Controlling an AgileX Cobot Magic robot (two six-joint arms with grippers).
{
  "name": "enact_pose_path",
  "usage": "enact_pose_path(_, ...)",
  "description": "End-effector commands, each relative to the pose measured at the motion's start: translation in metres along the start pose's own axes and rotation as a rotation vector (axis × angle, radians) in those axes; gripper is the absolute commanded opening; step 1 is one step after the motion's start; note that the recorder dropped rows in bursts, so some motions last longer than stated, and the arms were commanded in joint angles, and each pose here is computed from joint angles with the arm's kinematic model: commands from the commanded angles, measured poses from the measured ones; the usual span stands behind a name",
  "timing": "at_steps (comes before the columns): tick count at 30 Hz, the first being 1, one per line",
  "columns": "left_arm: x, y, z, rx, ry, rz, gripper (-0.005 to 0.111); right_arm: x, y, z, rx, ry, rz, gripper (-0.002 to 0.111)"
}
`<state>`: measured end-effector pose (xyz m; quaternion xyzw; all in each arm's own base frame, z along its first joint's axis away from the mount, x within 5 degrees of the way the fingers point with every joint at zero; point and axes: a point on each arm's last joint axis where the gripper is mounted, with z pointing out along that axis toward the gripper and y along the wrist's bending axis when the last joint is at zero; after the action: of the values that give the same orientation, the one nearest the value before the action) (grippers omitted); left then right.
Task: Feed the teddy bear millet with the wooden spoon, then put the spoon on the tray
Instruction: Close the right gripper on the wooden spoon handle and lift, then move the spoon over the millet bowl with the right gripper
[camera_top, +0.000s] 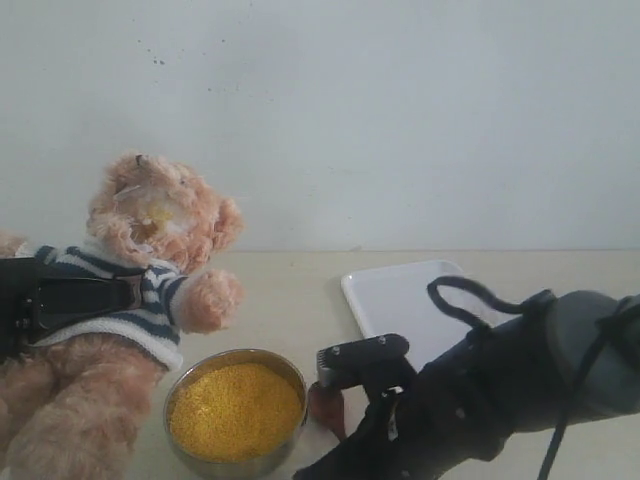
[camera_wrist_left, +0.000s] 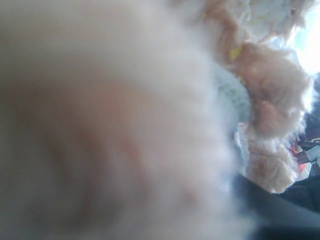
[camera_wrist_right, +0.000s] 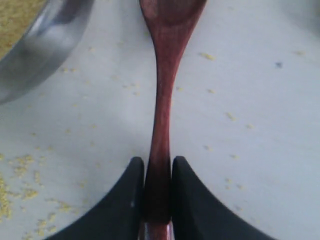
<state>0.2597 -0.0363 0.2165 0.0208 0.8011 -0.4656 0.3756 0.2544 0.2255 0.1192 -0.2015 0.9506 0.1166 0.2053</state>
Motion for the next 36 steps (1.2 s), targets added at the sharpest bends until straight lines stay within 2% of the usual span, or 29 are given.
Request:
enact_pose_path(1, -0.006, 0.001, -0.009, 0.000, -0.051, -0.004, 0.004, -0.016, -0.028, -0.039, 0.043, -0.031, 0.014, 0.000)
enact_pose_path(7, -0.010, 0.010, -0.016, -0.051, -0.080, -0.013, 0.004, -0.020, -0.048, -0.099, 0.083, -0.026, -0.168, 0.000)
enact_pose_path(12, -0.011, 0.025, -0.018, -0.217, -0.094, -0.025, 0.004, -0.003, -0.044, -0.137, 0.047, 0.087, -0.348, 0.000)
enact_pose_path(17, -0.012, 0.026, -0.018, -0.231, -0.099, -0.045, 0.004, 0.001, -0.038, -0.166, 0.004, 0.039, -0.380, 0.000)
enact_pose_path(20, -0.016, 0.025, -0.018, -0.237, -0.109, -0.042, 0.004, -0.003, -0.036, -0.178, -0.007, 0.117, -0.372, 0.000)
enact_pose_path(24, -0.028, 0.026, -0.017, -0.251, -0.128, -0.018, 0.004, -0.018, -0.009, -0.197, -0.014, 0.164, -0.482, 0.000)
enact_pose_path(28, -0.031, 0.029, -0.015, -0.245, -0.126, -0.019, 0.004, -0.042, 0.023, -0.202, 0.127, 0.135, -0.620, 0.000)
enact_pose_path(31, -0.029, 0.035, -0.013, -0.257, -0.113, -0.025, 0.004, -0.055, 0.037, -0.188, 0.255, 0.197, -0.751, 0.000)
enact_pose_path(36, -0.028, 0.047, -0.013, -0.355, -0.092, 0.074, 0.004, -0.068, 0.073, -0.160, 0.361, 0.192, -0.916, 0.000)
